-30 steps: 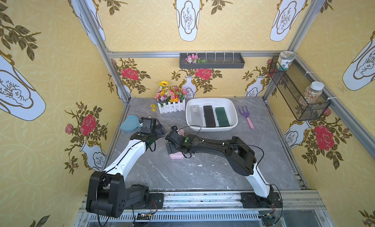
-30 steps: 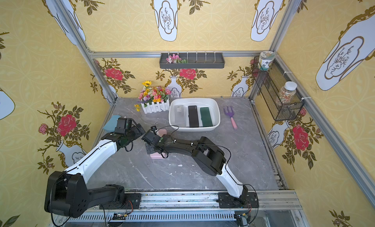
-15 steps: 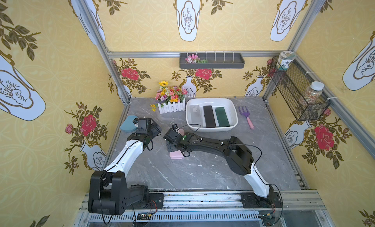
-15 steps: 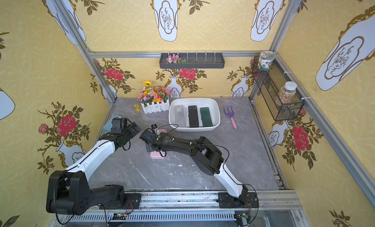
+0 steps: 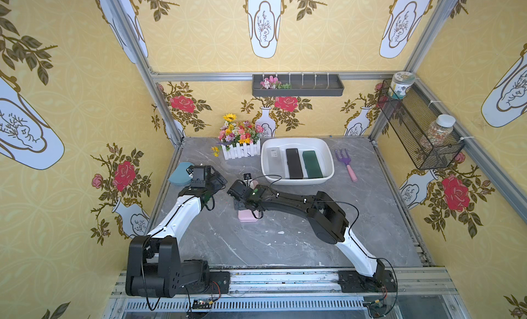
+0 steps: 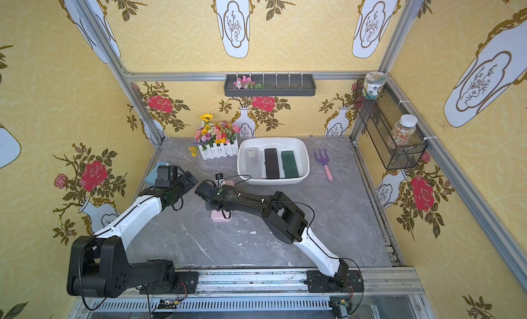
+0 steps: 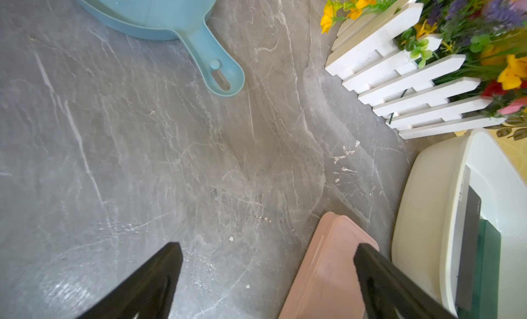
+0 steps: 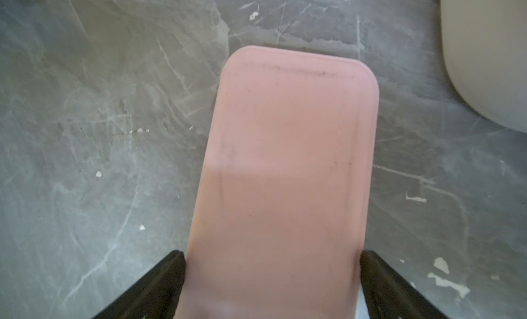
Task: Put the pencil case into the storage box
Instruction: Pick up the pencil case from the center of the board.
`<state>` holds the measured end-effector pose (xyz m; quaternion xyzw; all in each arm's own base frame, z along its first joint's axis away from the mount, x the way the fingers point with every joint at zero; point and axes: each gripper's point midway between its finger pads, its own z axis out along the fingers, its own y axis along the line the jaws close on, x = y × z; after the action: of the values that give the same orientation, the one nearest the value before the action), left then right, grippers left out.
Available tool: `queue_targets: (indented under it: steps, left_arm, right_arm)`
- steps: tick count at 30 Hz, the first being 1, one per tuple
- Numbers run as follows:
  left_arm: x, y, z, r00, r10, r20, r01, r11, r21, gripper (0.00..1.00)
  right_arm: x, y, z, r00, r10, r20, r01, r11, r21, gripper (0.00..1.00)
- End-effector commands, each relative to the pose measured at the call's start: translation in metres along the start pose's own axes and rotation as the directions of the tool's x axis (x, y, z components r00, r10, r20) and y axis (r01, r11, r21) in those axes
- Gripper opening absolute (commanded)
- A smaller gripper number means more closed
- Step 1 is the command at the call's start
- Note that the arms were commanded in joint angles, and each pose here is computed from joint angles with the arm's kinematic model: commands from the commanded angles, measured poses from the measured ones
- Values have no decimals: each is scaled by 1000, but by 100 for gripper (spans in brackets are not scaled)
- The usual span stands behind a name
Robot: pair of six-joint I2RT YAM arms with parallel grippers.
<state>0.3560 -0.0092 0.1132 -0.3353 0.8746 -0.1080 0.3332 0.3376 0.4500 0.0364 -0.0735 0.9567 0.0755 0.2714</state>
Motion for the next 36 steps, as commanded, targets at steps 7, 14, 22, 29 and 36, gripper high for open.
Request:
queue_targets:
  steps: [7, 14, 22, 29, 36]
  left_arm:
    - [3, 1, 5, 1000, 8, -9, -8, 1000, 8, 100]
    - [4, 0, 6, 1000, 8, -14, -8, 1000, 9, 100]
    - [6, 0, 6, 1000, 8, -15, -8, 1000, 15, 100]
    - [7, 1, 7, 1000, 8, -19, -8, 1000, 18, 100]
    - [8, 2, 7, 1000, 10, -19, -9, 1000, 16, 100]
  right_arm:
    - [32, -11, 24, 992, 41, -118, -41, 999, 0, 97]
    - [39, -17, 34, 988, 37, -148, -40, 999, -13, 97]
    - [45, -40, 42, 980, -11, -198, 23, 998, 59, 97]
    - [46, -39, 43, 979, -29, -202, 43, 997, 67, 97]
    - [54, -42, 51, 973, -38, -227, 58, 995, 83, 97]
